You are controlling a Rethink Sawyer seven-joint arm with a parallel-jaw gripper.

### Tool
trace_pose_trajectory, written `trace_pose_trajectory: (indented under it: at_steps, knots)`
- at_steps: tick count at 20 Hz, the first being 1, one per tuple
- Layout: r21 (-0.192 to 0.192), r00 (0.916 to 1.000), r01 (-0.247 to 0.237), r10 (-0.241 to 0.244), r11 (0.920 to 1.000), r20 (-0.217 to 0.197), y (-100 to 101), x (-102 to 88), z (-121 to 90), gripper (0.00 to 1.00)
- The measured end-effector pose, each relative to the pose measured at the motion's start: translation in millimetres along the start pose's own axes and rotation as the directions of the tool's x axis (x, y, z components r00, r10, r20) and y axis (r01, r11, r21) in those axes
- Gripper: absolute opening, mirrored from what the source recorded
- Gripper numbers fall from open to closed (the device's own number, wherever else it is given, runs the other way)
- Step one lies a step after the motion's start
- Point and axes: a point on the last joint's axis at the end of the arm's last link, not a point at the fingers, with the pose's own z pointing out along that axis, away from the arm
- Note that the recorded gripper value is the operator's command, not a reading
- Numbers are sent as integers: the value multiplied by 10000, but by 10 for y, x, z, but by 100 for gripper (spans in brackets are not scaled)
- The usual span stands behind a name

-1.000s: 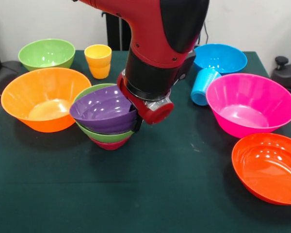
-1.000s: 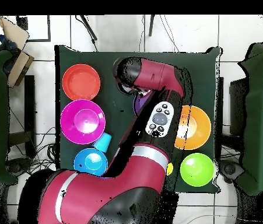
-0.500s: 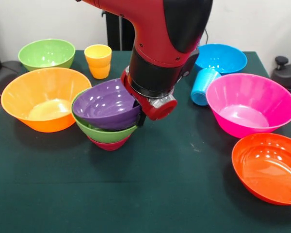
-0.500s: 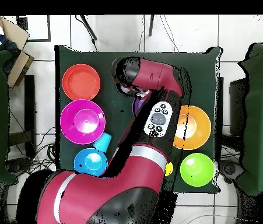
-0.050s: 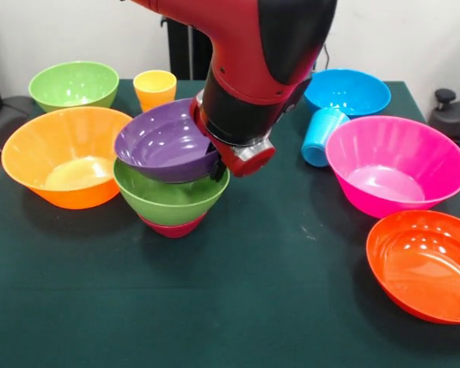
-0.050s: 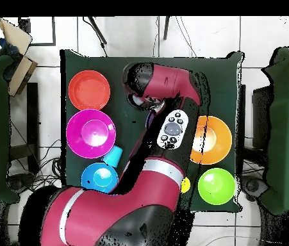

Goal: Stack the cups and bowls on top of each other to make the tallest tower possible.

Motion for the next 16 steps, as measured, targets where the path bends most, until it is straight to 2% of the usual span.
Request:
trace_pose_trajectory:
  at_steps: [11, 12, 16]
  knots:
    - [420, 9980, 400, -420, 9983, 478, 42, -61, 90, 0]
    - [452, 9969, 470, -497, 9979, 611, 61, -82, 85, 100]
    - [464, 9962, 496, -528, 9977, 693, 63, -98, 68, 100]
